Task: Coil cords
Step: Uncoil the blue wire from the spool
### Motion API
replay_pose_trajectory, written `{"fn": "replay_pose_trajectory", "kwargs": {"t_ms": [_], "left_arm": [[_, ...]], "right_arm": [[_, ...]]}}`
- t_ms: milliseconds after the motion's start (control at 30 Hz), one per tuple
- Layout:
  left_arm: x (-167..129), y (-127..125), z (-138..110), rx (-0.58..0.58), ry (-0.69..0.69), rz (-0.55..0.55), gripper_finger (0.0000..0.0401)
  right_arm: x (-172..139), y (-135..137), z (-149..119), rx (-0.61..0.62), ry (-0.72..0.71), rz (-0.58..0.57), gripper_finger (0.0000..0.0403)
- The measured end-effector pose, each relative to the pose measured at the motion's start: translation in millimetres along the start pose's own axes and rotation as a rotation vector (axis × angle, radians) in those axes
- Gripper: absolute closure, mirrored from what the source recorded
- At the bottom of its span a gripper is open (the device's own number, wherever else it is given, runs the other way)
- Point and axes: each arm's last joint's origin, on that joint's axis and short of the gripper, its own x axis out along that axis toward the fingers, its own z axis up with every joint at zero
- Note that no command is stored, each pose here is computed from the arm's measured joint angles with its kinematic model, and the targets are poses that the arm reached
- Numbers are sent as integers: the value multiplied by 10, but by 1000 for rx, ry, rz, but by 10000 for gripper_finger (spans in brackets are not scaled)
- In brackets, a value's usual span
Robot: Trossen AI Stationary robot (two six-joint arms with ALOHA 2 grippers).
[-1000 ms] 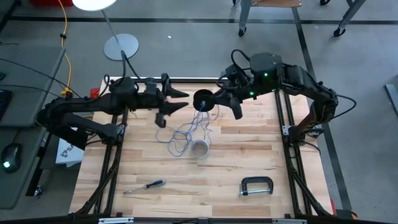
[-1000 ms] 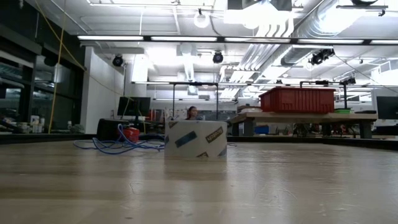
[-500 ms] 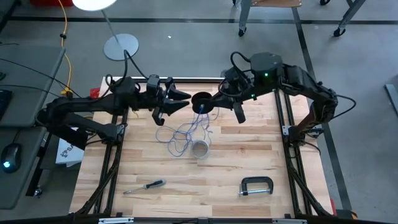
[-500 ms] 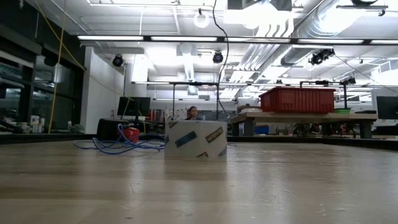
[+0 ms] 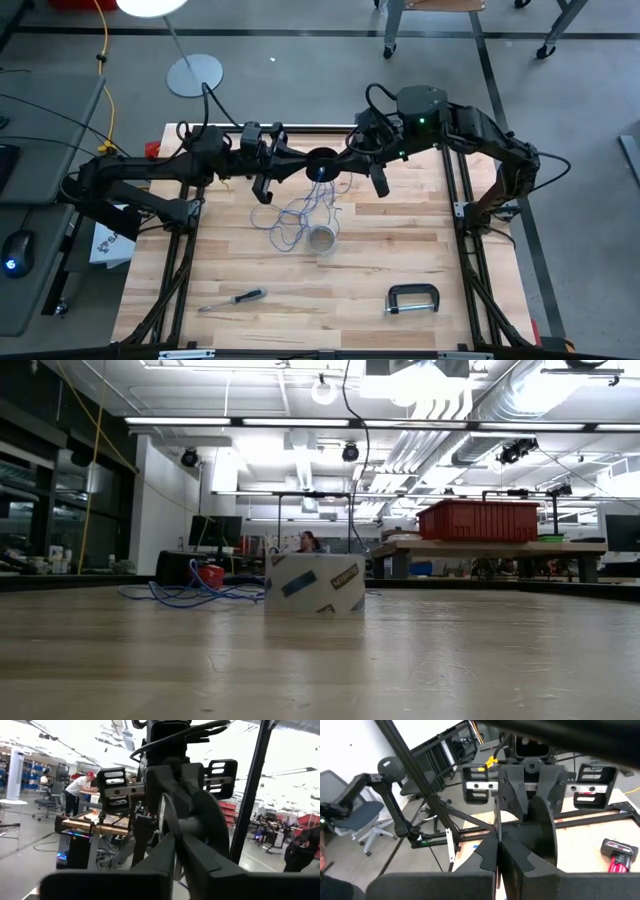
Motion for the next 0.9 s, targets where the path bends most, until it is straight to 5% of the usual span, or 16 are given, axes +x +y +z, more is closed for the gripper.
{"fn": "replay_pose_trajectory", "kwargs": {"t_ms": [233,500,667,900], "left_arm": [[-47,19,12,-28,41,14,398],[-269,50,188,-19,73,6,400],[-246,39,159,5,94,-62,400],[-208,98,107,66,98,38,400]], "right_arm": [[-21,25,8,-91,-29,-96,385],[-339,30,4,-113,-33,-322,273],[-237,-1,-13,-113,-19,-327,237],[-6,-58,-65,-87,27,-275,235]]}}
